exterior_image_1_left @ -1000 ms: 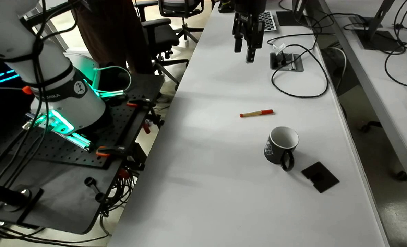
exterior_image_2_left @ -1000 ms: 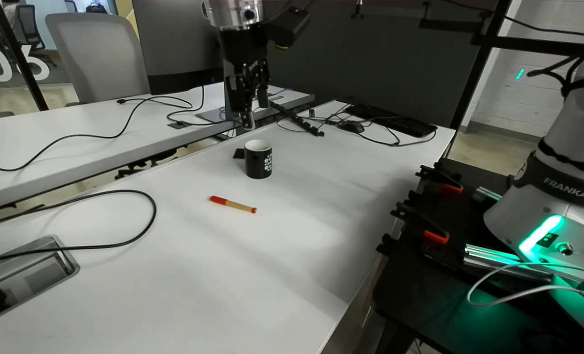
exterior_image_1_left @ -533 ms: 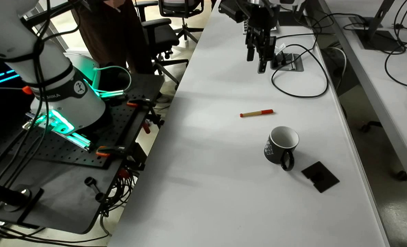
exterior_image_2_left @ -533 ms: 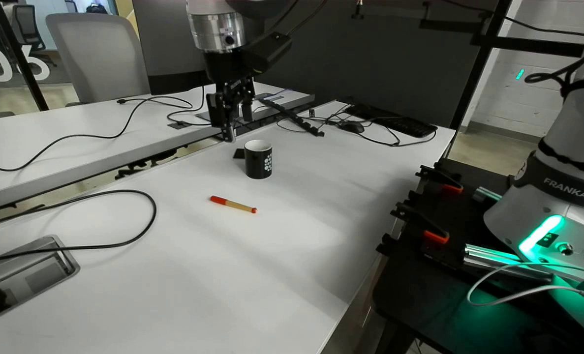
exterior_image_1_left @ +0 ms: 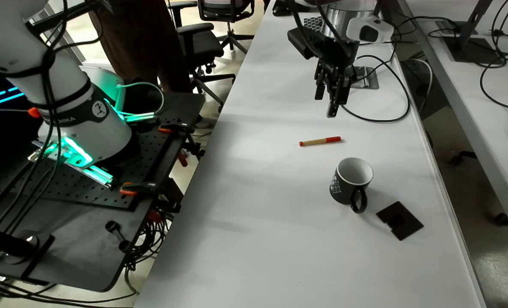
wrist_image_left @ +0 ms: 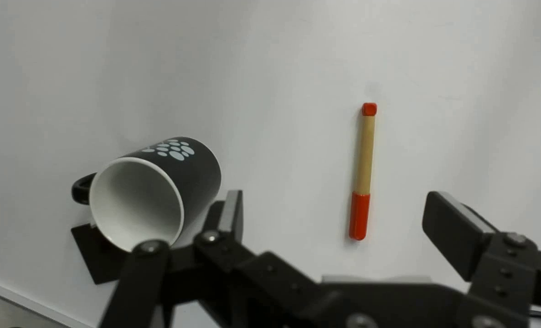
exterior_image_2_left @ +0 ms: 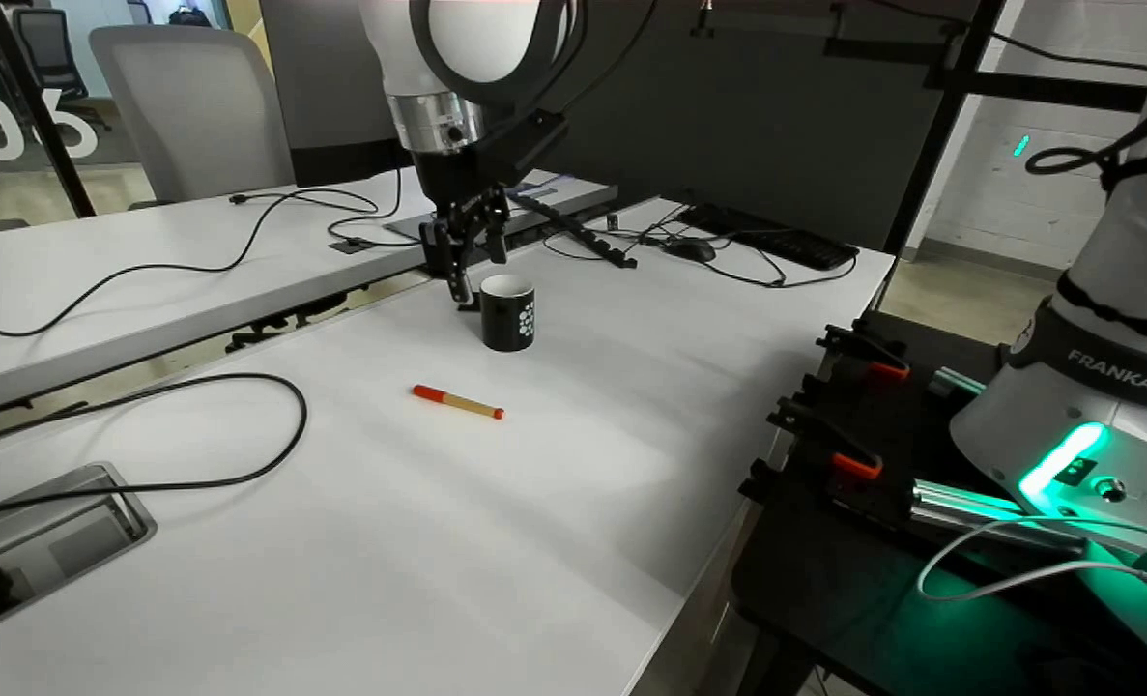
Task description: Put the marker into the mug.
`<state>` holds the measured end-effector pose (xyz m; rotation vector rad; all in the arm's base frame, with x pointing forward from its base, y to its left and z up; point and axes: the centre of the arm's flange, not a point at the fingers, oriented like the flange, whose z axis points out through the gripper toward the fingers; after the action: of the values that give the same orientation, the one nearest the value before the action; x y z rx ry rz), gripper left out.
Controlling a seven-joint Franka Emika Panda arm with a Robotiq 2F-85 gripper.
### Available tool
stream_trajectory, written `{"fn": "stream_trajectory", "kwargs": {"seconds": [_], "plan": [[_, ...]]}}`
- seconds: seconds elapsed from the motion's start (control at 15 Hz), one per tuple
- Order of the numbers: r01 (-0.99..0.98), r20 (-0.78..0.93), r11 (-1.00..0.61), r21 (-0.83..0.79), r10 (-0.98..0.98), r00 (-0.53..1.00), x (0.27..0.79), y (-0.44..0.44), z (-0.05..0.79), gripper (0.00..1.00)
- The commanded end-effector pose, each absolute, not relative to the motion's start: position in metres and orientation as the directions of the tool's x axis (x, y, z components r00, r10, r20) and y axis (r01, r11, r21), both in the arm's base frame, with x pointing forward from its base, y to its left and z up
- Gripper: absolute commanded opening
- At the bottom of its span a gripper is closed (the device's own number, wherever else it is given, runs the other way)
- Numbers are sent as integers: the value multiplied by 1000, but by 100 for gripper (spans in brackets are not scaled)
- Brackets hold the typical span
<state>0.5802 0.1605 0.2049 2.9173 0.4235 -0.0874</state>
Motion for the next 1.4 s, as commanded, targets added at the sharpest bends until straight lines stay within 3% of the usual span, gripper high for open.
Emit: {"fn": "stream_trajectory", "kwargs": {"seconds": [0.0,1.33], "plan": [[288,-84,-941,181,277,957,581,161,206,100],[312,-80,-945,102,305,949,617,208,115,100]]}}
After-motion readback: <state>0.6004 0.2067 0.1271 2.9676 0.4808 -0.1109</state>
